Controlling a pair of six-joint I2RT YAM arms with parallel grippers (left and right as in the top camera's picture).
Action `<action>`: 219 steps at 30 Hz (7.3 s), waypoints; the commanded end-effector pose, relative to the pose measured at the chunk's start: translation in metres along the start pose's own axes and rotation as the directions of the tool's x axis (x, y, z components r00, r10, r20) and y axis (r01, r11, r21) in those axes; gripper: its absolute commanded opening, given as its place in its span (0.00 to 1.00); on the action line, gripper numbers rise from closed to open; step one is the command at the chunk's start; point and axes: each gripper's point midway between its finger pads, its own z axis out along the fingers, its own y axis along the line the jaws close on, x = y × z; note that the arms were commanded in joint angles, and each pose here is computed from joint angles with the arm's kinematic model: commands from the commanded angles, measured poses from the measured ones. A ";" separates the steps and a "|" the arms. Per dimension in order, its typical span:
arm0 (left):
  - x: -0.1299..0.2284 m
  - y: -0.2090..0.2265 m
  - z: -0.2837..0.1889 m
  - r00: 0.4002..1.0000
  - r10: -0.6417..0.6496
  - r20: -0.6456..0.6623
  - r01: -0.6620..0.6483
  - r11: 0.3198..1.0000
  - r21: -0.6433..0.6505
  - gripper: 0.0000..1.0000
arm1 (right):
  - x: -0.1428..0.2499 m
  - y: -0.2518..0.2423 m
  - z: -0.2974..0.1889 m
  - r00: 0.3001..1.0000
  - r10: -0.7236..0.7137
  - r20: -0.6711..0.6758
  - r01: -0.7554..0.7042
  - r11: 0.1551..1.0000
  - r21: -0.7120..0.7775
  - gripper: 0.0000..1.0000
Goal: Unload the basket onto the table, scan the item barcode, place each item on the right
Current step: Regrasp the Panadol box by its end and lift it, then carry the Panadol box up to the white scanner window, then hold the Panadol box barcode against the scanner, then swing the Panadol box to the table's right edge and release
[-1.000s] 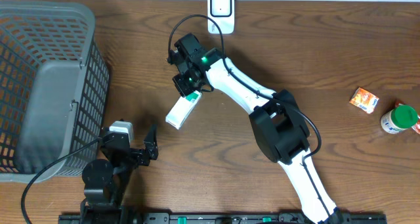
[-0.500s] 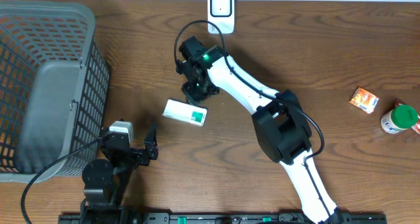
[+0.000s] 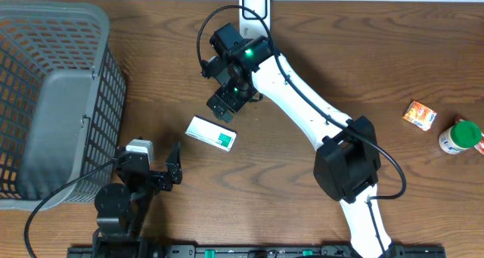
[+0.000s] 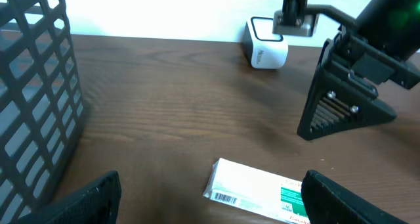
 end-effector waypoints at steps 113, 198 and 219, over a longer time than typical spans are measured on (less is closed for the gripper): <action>0.000 -0.001 0.000 1.000 -0.002 0.001 0.002 1.000 0.010 0.87 | -0.033 -0.194 -0.030 0.868 0.029 0.495 -0.133 0.976 0.175 0.27; 0.000 -0.001 0.000 1.000 -0.002 0.001 0.002 1.000 0.010 0.87 | 0.237 -0.329 -0.152 0.659 0.749 0.075 -0.625 0.488 0.609 0.25; 0.000 -0.001 0.000 1.000 -0.002 0.001 0.002 1.000 0.010 0.87 | 0.316 -0.371 -0.241 0.311 0.841 0.442 -0.950 0.268 0.159 0.99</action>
